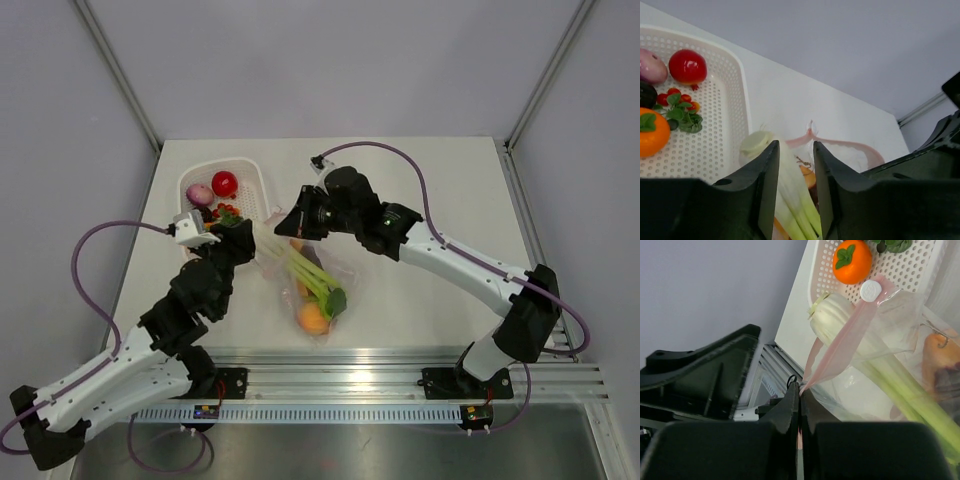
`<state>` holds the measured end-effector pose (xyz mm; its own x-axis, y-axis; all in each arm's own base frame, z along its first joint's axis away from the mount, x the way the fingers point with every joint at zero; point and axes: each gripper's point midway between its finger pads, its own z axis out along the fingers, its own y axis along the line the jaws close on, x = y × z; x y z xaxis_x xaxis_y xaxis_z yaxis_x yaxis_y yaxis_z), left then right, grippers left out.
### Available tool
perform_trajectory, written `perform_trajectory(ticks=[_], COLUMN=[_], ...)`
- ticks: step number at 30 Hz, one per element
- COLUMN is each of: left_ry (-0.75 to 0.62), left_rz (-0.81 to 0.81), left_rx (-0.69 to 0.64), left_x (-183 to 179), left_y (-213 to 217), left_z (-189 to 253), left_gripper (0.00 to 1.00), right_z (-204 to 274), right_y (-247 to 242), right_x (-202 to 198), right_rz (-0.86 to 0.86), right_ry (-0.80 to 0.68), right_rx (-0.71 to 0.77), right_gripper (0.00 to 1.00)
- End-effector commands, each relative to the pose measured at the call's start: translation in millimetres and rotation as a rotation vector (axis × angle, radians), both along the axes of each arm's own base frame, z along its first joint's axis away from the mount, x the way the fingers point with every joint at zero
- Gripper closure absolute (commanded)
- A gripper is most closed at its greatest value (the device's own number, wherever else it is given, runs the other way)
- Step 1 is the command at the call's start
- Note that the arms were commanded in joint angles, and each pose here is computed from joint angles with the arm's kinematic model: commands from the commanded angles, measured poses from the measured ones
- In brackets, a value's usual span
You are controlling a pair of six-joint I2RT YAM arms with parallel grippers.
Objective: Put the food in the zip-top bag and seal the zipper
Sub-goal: Place the fake vegetable in the zipper food storage bag, then adjust the zipper food storage bag at the center of the board.
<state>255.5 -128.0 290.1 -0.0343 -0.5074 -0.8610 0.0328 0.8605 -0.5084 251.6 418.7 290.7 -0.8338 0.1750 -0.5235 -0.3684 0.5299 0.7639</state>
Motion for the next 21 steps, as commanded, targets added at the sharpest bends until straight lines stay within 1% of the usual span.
perform_trajectory(ticks=[1,2,3,4,5,6,8,10,12,13,17,21], left_ry=[-0.06,-0.06,-0.054,-0.043,-0.019,0.01,0.08,0.144,0.188,0.199,0.263,0.33], left_rz=[0.046,0.061,0.065,0.06,0.073,0.068,0.021,-0.034,-0.043,-0.083,-0.11,-0.145], left_rx=[0.011,0.016,0.017,0.021,0.033,0.029,0.059,0.047,0.034,0.023,-0.008,-0.005], left_x=[-6.4,-7.9,-8.4,-8.3,-8.0,-5.5,-2.6,0.8,2.5,1.4,1.1,0.6], left_y=[22.6,29.8,32.4,32.4,38.2,36.0,31.5,19.8,20.1,13.2,11.4,4.3], left_z=[27.4,26.6,25.7,22.9,20.0,14.8,2.4,-4.5,-12.2,-13.9,-23.0,-33.5], left_gripper=[0.68,0.67,0.61,0.54,0.35,0.29,0.27,0.32,0.34,0.33,0.29,0.29], right_z=[50.1,53.7,55.8,57.3,60.3,61.3,63.7,63.7,64.6,65.5,66.4,67.6], right_y=[-3.2,-5.3,-6.0,-6.4,-7.7,-8.1,-9.6,-10.6,-12.8,-13.7,-16.7,-17.7], right_x=[-12.8,-14.6,-14.5,-15.9,-17.4,-18.3,-19.3,-19.9,-19.6,-19.8,-19.6,-18.7], right_rz=[0.042,0.044,0.045,0.049,0.053,0.056,0.061,0.067,0.059,0.059,0.051,0.048], right_ry=[-0.134,-0.141,-0.148,-0.154,-0.161,-0.165,-0.178,-0.189,-0.196,-0.2,-0.209,-0.213], right_rx=[0.1,0.105,0.109,0.111,0.116,0.118,0.117,0.11,0.107,0.107,0.099,0.098], right_gripper=[0.98,0.98,0.98,0.98,0.98,0.98,0.98,0.98,0.99,0.98,0.99,0.98])
